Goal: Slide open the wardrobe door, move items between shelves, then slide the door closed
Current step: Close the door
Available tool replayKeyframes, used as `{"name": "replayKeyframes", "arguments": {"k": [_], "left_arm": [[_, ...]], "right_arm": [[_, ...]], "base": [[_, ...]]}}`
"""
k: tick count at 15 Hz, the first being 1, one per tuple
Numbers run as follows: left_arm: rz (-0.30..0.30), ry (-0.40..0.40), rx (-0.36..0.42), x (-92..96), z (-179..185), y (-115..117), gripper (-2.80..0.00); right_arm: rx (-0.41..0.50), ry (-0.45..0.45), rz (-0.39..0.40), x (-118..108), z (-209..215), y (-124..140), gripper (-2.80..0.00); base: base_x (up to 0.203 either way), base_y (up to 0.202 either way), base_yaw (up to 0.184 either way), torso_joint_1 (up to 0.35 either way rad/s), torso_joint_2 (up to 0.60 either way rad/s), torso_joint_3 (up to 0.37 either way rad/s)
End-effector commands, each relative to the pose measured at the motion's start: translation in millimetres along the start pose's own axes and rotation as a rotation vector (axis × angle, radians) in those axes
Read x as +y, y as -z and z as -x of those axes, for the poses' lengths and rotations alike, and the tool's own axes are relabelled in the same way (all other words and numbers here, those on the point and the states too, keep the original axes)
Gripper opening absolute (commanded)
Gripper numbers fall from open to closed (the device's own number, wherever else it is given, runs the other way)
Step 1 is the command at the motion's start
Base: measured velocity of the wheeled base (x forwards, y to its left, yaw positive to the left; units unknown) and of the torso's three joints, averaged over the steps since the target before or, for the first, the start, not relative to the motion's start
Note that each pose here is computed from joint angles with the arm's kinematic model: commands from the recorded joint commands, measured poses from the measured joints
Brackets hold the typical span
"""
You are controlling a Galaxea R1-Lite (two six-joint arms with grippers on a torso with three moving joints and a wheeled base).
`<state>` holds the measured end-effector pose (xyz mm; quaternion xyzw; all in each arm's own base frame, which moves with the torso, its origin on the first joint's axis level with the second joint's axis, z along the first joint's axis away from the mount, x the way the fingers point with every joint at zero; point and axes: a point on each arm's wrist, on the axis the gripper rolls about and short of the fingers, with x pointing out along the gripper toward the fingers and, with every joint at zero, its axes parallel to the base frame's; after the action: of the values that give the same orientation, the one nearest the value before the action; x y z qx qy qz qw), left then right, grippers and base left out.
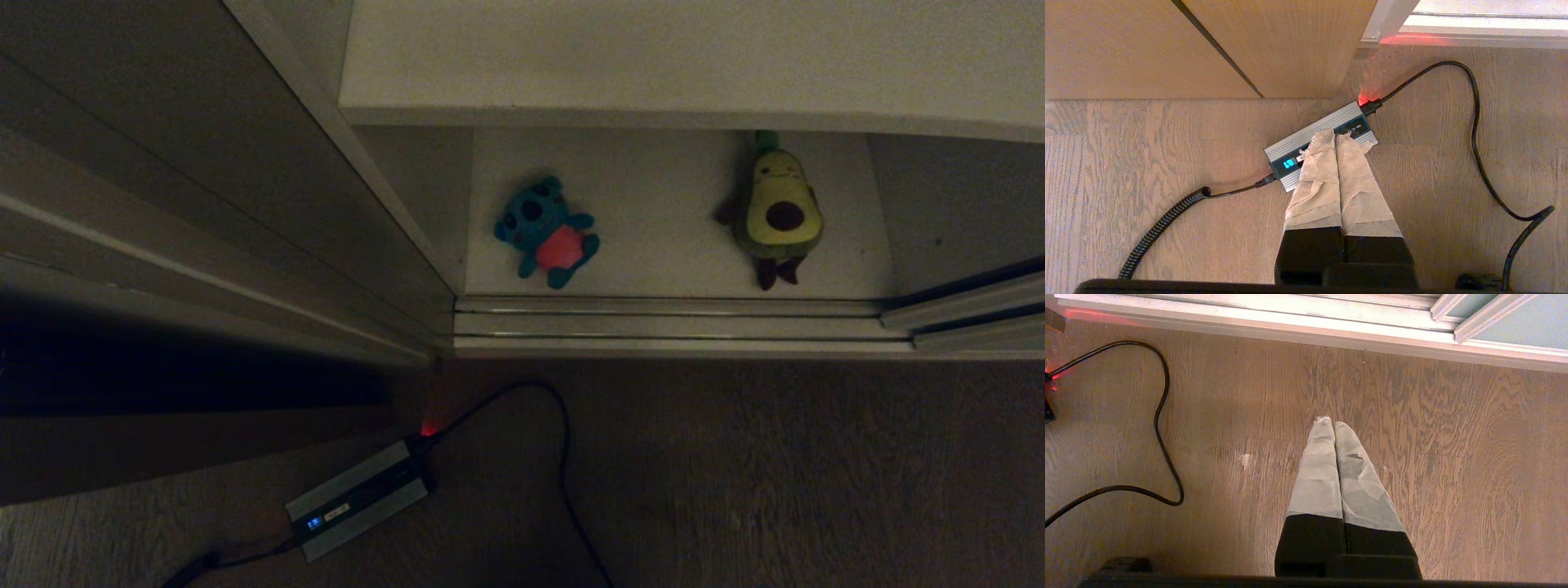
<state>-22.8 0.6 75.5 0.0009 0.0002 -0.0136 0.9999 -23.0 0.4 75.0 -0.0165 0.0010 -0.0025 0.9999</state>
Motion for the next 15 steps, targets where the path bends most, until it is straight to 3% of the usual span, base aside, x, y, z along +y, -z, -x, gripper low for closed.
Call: {"name": "replayKeyframes", "arguments": {"k": [1, 15], "left_arm": [[0.0, 0.0, -0.003, 0.0, 0.3, 0.1, -2.8], [-0.008, 0.003, -0.002, -0.1, 0.2, 0.1, -2.8]], "right_arm": [[0.011, 0.0, -0.017, 0.0, -0.7, 1.6, -2.8], [0.01, -0.002, -0.018, 0.1, -0.6, 1.4, -2.8]], "base": [[0.0, 0.0, 0.0, 0.0, 0.0, 0.0], [0.0, 0.0, 0.0, 0.0, 0.0, 0.0]]}}
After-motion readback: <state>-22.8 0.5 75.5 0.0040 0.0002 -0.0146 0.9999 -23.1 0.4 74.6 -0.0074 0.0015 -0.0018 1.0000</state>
